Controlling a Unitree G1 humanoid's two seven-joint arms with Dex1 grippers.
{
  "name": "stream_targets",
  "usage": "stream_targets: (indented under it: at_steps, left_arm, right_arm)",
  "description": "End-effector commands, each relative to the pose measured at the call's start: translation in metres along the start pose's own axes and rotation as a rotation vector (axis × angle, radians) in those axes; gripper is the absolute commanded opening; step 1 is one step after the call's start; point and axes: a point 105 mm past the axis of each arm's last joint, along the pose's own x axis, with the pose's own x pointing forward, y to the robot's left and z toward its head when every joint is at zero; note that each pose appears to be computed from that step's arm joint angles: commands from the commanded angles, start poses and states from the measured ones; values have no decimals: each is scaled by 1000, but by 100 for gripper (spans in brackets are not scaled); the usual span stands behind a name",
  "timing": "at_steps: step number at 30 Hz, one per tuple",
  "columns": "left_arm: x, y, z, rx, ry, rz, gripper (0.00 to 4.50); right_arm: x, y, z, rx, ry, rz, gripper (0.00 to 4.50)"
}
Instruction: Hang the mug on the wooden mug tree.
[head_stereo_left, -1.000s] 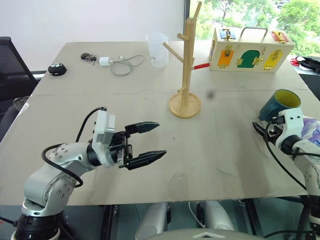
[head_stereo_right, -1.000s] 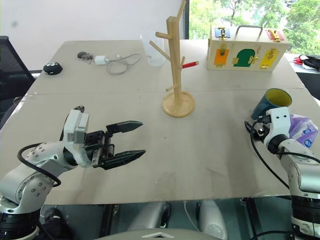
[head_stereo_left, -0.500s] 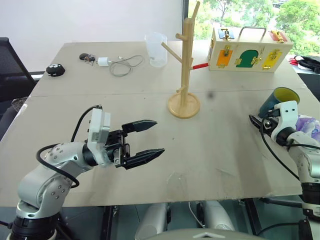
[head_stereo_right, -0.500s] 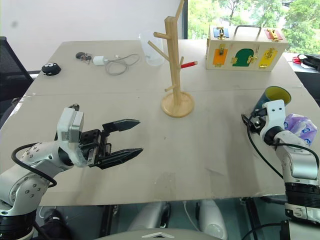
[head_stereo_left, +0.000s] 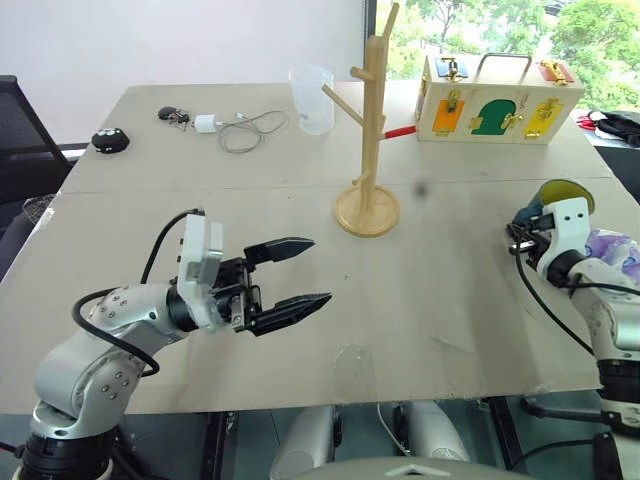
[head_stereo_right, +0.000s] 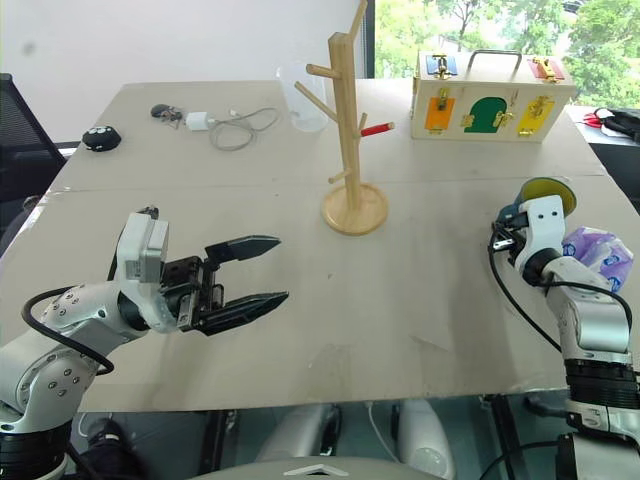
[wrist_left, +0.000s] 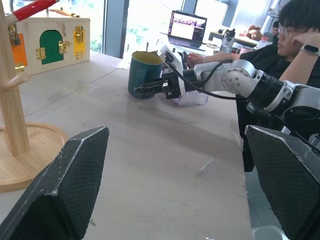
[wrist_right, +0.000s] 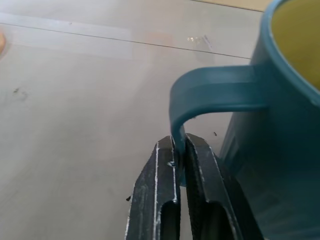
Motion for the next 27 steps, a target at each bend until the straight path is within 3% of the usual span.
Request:
stream_targets:
  at_steps: [1,8,15,20,27]
  left_arm:
    - [1,-6,8,37,-12,-17,450]
    - [-4,-1,8,29,-44,35,450]
    - [-18,-1,3,-3,-87,114,450]
    - [-24,-8,2,1,-88,155,450]
    - [-27,-12,3,14,-105,223,450]
  right_arm:
    - [-2,15,38,-61,-103,79,2]
    - [1,60,106,-204,-193,287,2]
    - [7,115,155,-334,-134,524,2]
    - [9,137,170,-378,-121,617,2]
    - [15,150,170,-405,-111,644,2]
